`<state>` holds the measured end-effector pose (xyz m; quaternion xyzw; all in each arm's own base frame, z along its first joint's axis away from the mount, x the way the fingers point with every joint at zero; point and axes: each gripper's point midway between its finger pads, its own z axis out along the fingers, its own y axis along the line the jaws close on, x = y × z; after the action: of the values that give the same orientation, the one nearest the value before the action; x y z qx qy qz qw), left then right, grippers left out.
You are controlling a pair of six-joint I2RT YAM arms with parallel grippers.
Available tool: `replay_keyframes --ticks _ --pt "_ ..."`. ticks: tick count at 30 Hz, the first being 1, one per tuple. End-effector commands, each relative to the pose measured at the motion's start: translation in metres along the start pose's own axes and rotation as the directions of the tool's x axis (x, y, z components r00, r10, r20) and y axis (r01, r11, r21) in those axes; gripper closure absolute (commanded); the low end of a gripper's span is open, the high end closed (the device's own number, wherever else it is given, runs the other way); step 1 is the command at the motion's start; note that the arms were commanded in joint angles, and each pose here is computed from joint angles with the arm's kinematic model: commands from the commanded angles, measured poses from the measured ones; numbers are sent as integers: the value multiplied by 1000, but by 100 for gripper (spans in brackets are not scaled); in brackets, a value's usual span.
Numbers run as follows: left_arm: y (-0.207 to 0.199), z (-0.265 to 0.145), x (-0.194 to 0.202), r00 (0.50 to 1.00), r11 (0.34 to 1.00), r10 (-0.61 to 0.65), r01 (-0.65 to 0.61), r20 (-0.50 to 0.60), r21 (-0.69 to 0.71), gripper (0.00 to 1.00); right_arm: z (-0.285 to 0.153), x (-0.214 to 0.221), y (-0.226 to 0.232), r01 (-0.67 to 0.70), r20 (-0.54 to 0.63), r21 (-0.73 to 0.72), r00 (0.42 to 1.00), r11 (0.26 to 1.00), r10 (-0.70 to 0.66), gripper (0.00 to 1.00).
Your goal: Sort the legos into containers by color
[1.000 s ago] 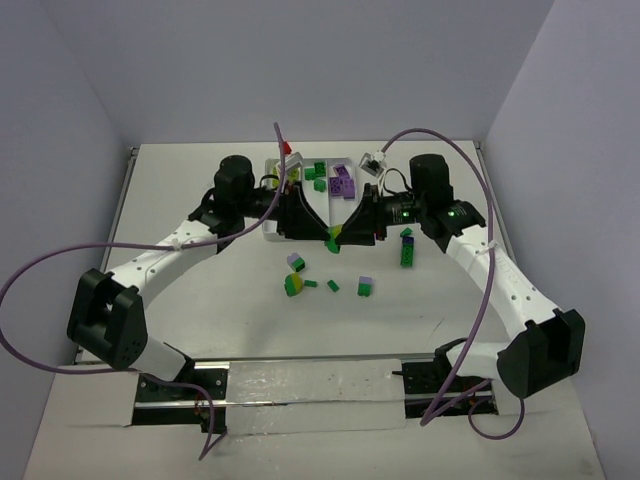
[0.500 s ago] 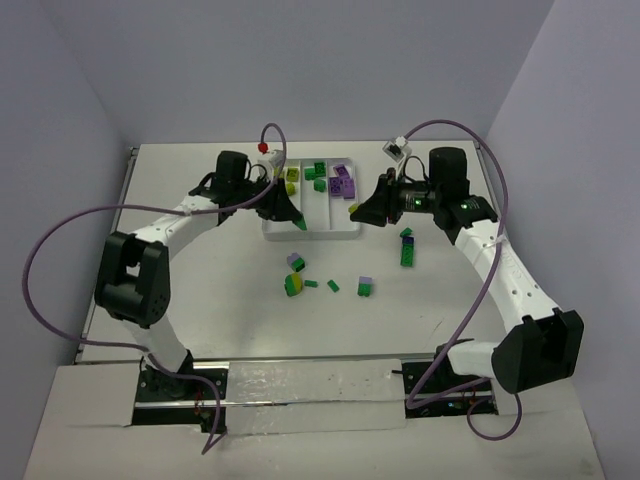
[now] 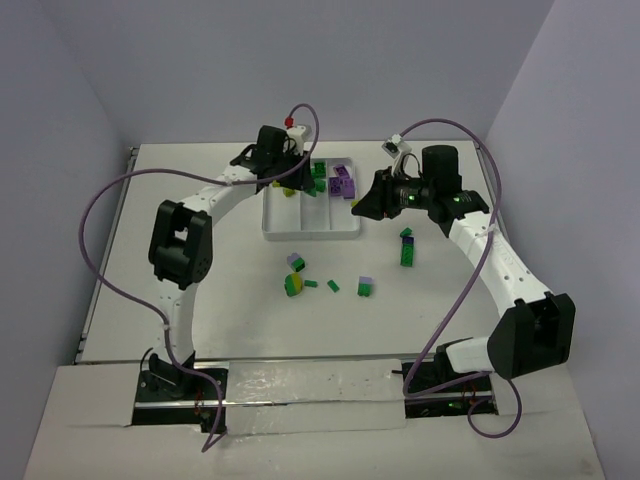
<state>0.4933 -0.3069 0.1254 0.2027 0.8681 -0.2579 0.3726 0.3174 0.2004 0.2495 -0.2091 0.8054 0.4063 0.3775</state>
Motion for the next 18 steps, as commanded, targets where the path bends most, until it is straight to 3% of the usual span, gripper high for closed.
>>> replay_keyframes --ticks 1,10,18 --pt "10 17 -9 999 993 49 -48 6 -106 100 -4 -21 1 55 47 18 997 998 -56 100" --pt "29 31 -6 999 978 50 -51 -12 -202 100 -3 -21 -7 51 45 56 998 997 -54 100" --pt "38 42 -17 999 971 46 -44 1 -235 70 -5 -24 -11 59 45 90 997 994 -63 100"
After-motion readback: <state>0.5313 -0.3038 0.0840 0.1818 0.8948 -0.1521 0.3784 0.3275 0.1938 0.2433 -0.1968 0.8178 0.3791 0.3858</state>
